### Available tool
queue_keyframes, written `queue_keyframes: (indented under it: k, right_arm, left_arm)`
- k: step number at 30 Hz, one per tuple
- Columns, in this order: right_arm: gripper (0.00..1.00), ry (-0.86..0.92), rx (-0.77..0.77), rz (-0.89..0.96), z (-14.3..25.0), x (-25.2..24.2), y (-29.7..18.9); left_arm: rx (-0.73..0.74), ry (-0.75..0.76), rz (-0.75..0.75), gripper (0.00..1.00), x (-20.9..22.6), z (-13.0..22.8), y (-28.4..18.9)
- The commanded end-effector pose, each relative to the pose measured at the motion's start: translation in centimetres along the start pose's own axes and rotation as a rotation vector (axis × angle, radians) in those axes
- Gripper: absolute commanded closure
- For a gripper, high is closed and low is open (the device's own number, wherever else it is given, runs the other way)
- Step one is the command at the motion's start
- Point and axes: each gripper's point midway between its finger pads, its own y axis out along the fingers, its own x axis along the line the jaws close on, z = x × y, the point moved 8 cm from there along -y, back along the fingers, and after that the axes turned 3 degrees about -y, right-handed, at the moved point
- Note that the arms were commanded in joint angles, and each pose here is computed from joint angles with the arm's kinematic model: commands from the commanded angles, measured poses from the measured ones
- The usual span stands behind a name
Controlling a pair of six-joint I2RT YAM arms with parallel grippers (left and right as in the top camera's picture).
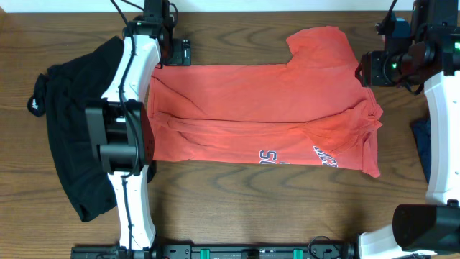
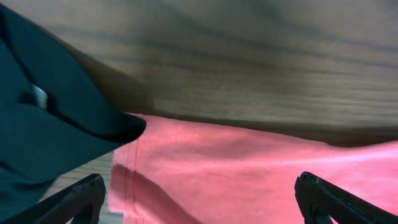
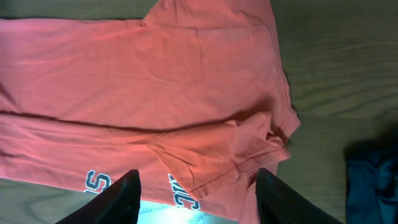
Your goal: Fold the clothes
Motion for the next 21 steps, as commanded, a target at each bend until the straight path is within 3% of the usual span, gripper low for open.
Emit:
queue_keyframes:
  k: [1, 21]
  right_arm:
    - [0.43, 0.004, 0.015, 0.039, 0.1, -0.3, 0.2]
    - [0.44, 0.008, 0.039, 0.042, 0.8, -0.6, 2.5]
  left_arm:
    - [0.023, -0.021, -0.023, 0.02, 1.2, 0.1, 1.7]
    - [0.073, -0.037, -0.038, 0.02, 2.2, 1.5, 6.5]
